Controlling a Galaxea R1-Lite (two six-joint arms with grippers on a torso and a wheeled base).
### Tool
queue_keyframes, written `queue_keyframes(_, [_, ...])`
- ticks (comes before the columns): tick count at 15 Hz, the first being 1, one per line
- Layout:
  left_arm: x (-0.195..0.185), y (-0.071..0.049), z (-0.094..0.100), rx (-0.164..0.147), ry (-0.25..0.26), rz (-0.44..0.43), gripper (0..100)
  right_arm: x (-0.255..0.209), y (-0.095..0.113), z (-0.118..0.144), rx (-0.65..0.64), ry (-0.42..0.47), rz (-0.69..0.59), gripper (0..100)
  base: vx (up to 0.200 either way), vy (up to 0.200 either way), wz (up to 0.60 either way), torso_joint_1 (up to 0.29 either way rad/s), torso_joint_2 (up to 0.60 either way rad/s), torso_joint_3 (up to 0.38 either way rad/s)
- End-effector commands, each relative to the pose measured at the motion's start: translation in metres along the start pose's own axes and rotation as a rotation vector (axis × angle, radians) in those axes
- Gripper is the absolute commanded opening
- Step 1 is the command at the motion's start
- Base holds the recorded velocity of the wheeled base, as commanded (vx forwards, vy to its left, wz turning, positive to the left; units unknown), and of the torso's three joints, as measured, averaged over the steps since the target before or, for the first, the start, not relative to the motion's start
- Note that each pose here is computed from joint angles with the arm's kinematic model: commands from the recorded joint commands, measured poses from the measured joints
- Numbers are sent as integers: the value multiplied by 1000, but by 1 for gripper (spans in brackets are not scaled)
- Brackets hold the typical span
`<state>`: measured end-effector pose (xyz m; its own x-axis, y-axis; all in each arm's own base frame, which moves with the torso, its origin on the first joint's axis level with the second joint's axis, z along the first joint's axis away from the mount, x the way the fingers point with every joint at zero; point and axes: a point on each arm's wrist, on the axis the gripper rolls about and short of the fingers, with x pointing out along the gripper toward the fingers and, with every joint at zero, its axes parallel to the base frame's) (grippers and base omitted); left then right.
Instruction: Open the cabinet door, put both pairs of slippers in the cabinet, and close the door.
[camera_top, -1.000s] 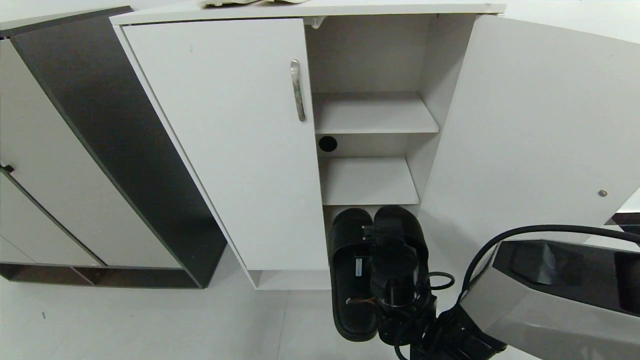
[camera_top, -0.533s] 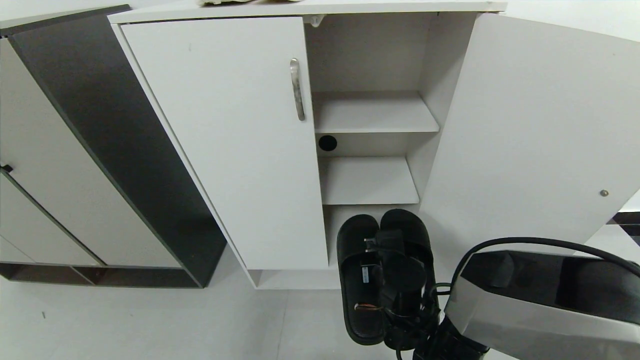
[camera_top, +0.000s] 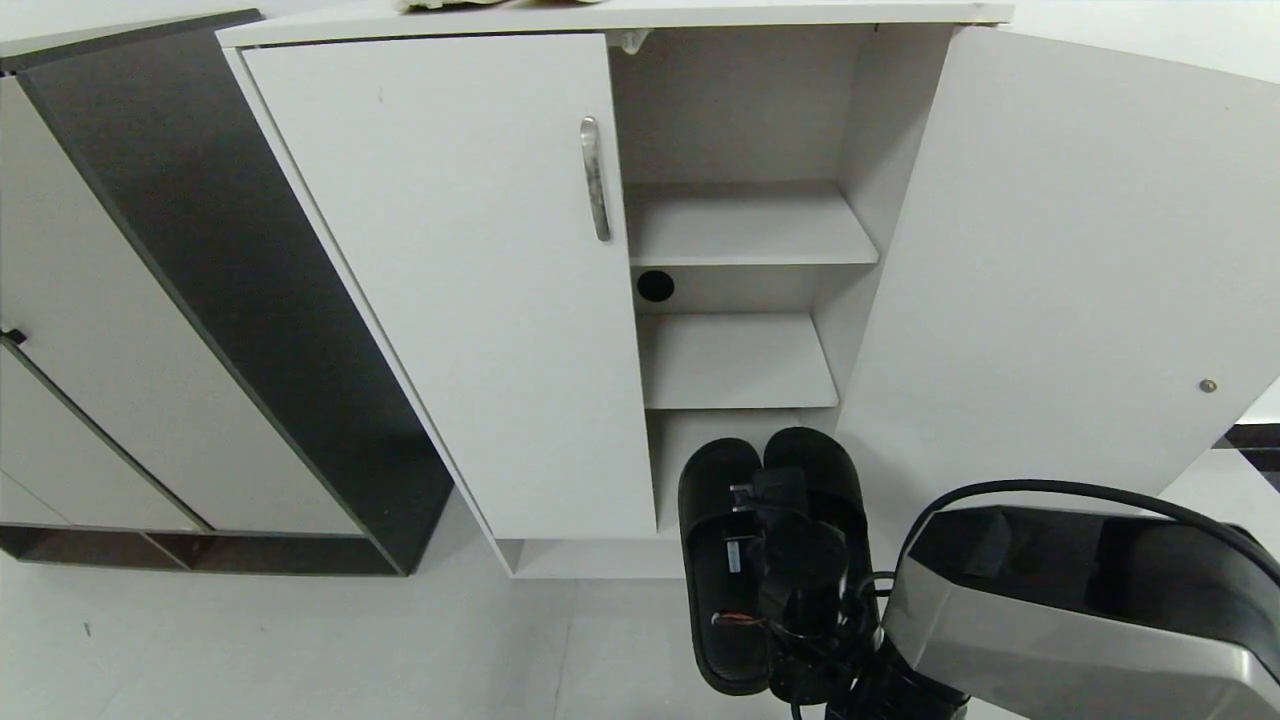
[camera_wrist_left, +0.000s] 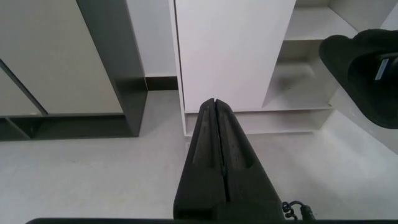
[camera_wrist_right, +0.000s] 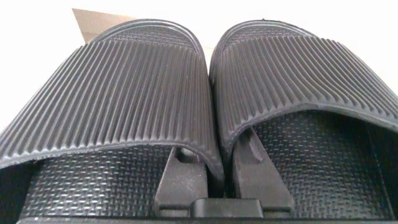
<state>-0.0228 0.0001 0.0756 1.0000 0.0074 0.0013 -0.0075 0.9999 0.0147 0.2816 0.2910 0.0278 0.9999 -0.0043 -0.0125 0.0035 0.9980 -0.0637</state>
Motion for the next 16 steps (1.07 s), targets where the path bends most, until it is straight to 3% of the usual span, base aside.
queue_keyframes(1, [0, 0, 0, -1, 1, 2, 0, 0, 0, -2, -2, 4, 0, 0, 200, 0, 0, -2, -7, 2])
queue_keyframes(11, [0, 0, 0, 1, 1, 0, 0, 0, 1, -2, 0, 2, 0, 0, 200, 0, 0, 1, 3, 3])
queue_keyframes(16, [0, 0, 0, 1, 1, 0, 0, 3, 3, 1, 35, -8, -1, 0, 0, 0, 0, 0, 0, 0])
